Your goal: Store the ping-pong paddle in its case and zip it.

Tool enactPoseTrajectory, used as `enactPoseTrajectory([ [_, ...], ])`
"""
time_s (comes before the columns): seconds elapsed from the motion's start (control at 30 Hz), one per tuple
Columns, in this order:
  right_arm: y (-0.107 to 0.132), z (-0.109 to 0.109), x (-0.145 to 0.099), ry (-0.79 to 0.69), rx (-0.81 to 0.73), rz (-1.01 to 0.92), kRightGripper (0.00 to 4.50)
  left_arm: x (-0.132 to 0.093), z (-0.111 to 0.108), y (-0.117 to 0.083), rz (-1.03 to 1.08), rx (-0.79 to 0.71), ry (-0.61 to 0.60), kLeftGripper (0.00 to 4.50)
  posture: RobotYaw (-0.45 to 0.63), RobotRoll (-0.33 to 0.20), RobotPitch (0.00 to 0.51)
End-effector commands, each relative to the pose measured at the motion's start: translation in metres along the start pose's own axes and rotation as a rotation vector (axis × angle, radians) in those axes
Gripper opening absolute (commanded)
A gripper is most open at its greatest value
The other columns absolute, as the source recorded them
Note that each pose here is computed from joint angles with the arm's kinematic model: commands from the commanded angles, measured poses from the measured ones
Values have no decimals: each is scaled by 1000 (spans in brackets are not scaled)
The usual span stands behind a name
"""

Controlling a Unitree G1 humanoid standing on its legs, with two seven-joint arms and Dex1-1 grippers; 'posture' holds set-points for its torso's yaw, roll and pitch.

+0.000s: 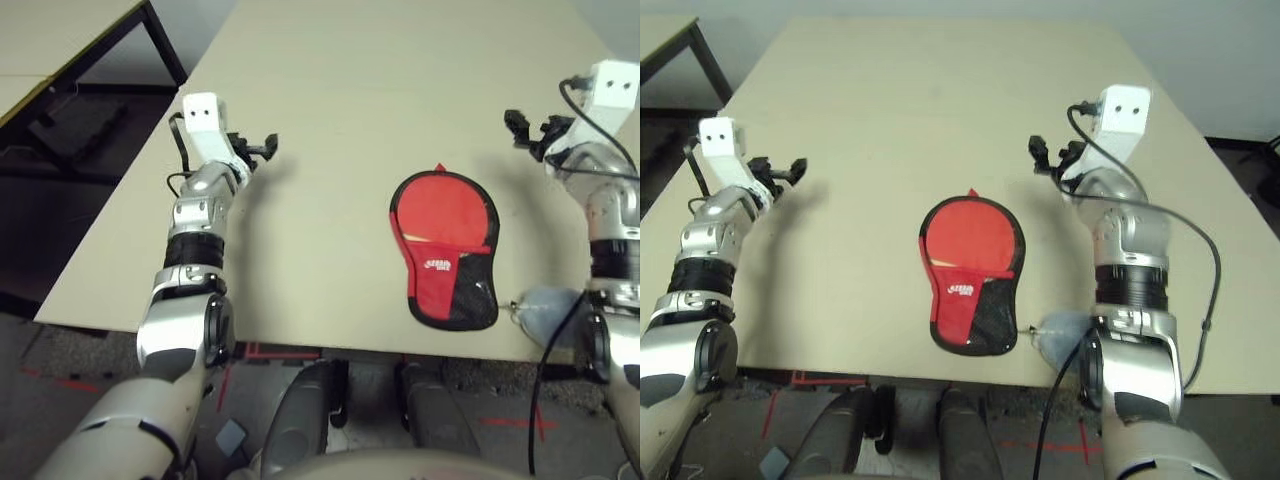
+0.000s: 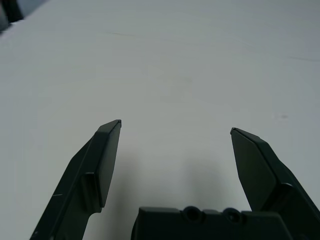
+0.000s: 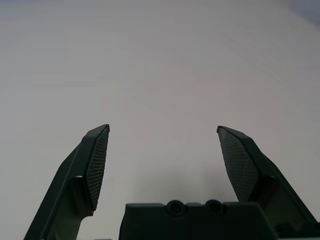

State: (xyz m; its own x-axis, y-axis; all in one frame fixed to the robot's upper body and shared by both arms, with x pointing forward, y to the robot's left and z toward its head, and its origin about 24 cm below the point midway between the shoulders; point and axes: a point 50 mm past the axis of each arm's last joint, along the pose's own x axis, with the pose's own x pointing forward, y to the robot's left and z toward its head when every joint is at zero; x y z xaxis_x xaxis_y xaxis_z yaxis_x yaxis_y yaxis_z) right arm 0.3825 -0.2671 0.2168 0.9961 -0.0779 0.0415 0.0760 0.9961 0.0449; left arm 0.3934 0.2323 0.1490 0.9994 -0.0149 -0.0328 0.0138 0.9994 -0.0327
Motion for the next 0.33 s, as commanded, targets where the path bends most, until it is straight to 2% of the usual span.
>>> enactPoseTrajectory([
  [0.03,-2,-9,7,28,-69,0,4440,-6,-19,14,80,-10,27,4500,35,0,172],
  [0.33,-12,-18,11,34,-45,-14,4440,-11,-29,21,151,-9,25,4500,50,0,165],
])
